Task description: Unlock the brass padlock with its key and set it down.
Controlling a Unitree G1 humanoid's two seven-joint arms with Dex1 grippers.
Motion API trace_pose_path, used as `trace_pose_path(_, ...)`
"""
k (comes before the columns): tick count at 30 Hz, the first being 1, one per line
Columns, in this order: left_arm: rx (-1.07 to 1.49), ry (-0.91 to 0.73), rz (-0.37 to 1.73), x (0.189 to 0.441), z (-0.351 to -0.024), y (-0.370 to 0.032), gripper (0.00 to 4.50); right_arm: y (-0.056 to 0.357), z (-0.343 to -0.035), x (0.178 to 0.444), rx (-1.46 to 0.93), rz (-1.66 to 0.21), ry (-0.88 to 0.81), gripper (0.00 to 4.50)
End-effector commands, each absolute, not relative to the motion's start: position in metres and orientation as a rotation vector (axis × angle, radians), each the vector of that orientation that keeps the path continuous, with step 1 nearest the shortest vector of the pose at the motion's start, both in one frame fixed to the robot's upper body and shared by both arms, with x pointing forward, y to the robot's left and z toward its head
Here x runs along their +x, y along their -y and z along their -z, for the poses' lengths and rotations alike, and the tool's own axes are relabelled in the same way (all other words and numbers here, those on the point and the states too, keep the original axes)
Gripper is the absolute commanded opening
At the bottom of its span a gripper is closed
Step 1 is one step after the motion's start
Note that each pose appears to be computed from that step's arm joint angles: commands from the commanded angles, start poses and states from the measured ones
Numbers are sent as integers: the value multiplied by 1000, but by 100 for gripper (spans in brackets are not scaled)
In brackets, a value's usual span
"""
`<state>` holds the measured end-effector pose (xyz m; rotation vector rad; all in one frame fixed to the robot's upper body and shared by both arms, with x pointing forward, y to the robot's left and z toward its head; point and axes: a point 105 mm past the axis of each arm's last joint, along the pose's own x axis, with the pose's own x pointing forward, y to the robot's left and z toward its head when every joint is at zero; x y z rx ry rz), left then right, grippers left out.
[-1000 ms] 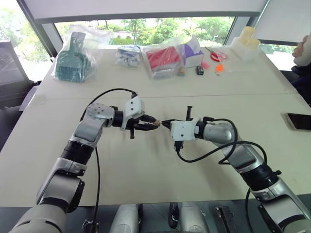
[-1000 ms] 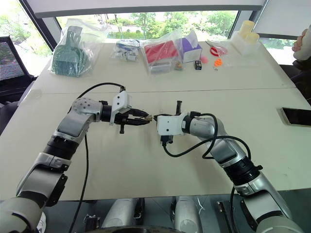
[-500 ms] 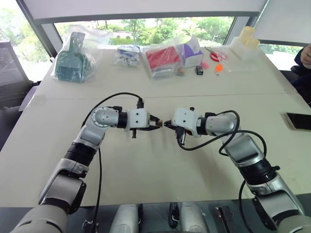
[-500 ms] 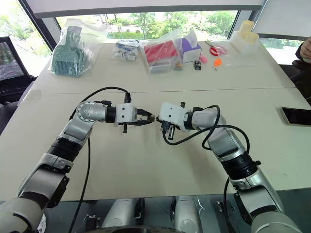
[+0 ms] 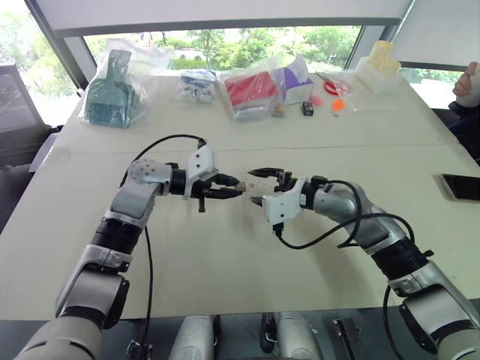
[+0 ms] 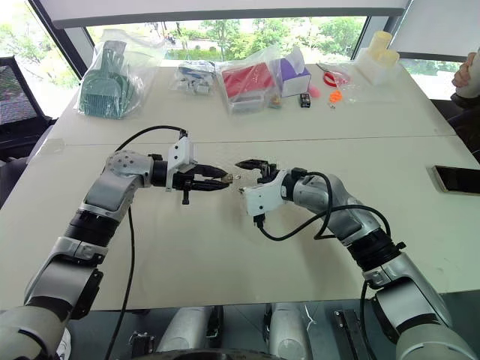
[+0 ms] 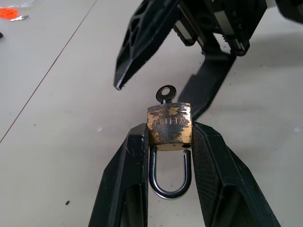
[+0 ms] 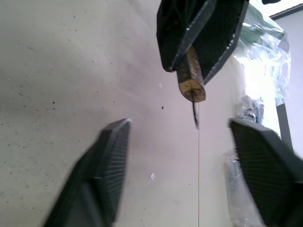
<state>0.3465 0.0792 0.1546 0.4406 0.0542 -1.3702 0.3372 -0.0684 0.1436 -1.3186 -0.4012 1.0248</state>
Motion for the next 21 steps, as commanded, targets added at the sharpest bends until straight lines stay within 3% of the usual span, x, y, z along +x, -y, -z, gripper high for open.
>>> trace_pose_path(1,463,23,1359,349,-177,-78,72,64,-157,336,-1317,-1002,462,448)
trace_pose_path(10,463,5,1354,350,-175,-78,72,46,-167,329,-1283,-1015,556,448)
trace_pose_path(12,462,-3,1357,350,-174,-78,72,42,-169,328,-1284,-1010,576,367)
trace_pose_path(18,457,-16,1354,350,-172,-79,72,40,-172,329,-1293,-999,600,54)
trace_pose_path(19,454,-16,1354,350,-172,-79,72,40,-173,329,-1297,-998,604,33)
trace_pose_path(21,443,-16,1357,349,-173,-79,72,39,-172,329,-1314,-996,617,33)
